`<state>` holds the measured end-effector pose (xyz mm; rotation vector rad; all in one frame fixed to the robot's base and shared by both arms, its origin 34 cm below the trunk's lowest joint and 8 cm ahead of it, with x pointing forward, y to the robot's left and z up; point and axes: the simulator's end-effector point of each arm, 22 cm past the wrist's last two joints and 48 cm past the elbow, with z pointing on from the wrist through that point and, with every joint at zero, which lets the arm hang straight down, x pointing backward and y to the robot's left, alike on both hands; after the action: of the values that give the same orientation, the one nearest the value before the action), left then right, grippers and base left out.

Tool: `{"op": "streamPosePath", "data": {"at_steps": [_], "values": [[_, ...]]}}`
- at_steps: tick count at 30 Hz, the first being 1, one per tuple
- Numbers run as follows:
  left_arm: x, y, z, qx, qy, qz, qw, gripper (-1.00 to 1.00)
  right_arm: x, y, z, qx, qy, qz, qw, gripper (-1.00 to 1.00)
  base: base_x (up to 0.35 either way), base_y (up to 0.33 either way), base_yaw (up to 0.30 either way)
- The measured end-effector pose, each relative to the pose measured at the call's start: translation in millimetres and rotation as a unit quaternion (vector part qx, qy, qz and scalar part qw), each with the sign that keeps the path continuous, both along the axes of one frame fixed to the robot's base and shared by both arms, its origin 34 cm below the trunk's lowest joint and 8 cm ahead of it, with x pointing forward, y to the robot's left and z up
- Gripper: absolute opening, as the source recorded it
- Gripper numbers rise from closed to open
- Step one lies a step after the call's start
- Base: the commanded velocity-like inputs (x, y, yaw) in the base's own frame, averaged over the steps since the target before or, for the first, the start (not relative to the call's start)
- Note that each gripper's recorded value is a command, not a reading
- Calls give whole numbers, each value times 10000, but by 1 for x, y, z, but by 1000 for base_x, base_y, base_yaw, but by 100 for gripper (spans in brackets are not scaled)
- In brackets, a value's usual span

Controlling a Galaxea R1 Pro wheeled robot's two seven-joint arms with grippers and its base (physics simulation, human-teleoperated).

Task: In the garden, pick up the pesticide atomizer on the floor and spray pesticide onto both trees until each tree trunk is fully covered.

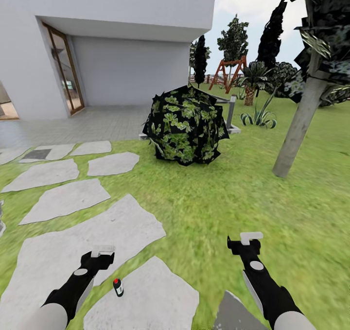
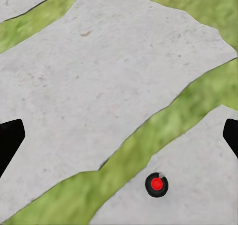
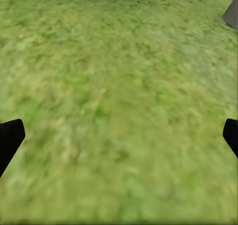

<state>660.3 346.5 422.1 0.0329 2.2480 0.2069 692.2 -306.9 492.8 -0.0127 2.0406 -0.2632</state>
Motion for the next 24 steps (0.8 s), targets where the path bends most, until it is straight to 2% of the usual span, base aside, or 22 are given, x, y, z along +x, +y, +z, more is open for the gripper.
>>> {"op": "streamPosePath", "data": {"at_steps": [9, 24], "values": [[-1, 0, -2, 0, 19, 0, 10000, 100, -1, 1, -3, 3, 24, -1, 10000, 100, -55, 45, -41], [1, 0, 4, 3, -39, 5, 10000, 100, 1, 0, 4, 0, -32, 9, 10000, 100, -286, 160, -259]]}}
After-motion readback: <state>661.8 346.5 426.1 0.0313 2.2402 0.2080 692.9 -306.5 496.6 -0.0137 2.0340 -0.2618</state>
